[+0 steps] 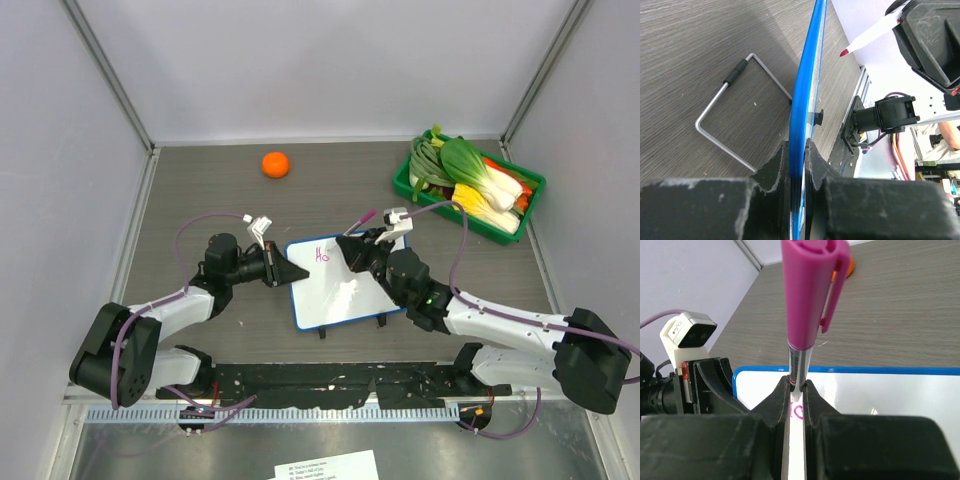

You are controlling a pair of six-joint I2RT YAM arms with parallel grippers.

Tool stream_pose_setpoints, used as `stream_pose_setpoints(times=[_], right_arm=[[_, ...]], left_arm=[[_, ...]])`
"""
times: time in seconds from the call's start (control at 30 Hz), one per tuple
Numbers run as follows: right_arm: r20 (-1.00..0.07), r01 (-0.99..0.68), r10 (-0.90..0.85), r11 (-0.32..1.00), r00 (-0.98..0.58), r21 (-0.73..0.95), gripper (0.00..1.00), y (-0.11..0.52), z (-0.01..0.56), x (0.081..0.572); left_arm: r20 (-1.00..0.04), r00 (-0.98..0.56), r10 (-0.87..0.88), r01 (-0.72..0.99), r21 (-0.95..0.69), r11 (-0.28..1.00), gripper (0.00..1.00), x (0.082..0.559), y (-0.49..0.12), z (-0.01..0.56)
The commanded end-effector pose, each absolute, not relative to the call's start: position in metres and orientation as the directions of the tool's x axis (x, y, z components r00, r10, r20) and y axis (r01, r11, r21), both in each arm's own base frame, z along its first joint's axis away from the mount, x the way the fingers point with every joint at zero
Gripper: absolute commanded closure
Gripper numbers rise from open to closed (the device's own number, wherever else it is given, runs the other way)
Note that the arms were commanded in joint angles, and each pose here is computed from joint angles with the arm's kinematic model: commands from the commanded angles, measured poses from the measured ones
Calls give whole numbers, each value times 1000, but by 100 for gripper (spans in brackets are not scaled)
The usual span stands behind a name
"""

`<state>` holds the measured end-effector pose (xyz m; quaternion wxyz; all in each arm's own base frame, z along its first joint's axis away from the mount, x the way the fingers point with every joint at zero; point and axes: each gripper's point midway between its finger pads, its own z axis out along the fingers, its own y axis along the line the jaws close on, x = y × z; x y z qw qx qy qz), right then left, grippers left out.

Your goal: Write a sentence on the whiteboard

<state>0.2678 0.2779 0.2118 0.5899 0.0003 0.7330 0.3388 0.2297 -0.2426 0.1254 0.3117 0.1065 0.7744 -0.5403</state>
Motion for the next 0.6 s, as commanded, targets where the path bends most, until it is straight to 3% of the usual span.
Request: stream_pose_setpoints(times=[0.0,0.57], right_arm=[[-852,-376,460,765,-250,523,99,268,231,274],[-855,-338,423,791,-299,510,99,270,199,281]], left_arm=[[-617,-776,-130,450,-687,571,100,239,-221,76],[-616,-776,-131,450,-688,569,100,238,-222,76]])
